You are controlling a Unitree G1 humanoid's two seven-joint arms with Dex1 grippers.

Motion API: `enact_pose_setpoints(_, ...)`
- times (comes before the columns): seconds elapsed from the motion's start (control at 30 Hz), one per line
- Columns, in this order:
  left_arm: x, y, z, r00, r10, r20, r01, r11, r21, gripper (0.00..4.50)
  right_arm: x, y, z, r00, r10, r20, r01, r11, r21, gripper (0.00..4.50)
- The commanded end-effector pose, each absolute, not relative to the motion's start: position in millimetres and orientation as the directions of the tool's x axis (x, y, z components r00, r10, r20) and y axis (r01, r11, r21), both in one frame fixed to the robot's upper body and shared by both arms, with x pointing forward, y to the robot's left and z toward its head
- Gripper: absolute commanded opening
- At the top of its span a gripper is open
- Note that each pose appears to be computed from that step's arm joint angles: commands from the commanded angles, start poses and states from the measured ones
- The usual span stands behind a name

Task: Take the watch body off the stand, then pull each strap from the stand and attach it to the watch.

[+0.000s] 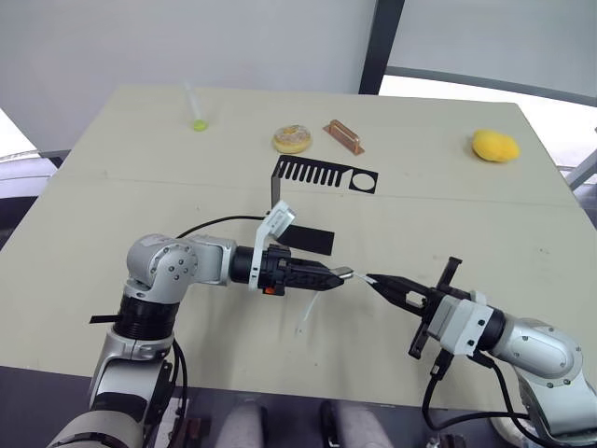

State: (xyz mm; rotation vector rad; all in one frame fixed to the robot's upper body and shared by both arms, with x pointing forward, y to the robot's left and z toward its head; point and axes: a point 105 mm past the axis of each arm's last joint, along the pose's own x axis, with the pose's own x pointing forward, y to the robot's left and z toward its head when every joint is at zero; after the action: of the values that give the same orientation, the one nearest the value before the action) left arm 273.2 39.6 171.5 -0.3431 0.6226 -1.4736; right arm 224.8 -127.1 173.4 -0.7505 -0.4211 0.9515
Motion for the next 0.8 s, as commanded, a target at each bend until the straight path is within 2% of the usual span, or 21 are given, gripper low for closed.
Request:
enact_pose_setpoints(0.03, 272.4, 41.7, 179.1, -0.015, -0.988, -0.155, 0.83, 0.074, -0.552, 1.58, 219.8, -129.0, 178.7, 0.516, 0.857, 0.015, -0.559, 0.349, -0.752, 0.0)
enact_pose_setpoints(0.8, 268.1, 38.2, 176.7, -0.032, -0.986, -0.163, 0.827, 0.066, -0.558, 1.58, 224.8, -127.0, 176.5, 0.53, 0.848, 0.017, -0.54, 0.354, -0.764, 0.0)
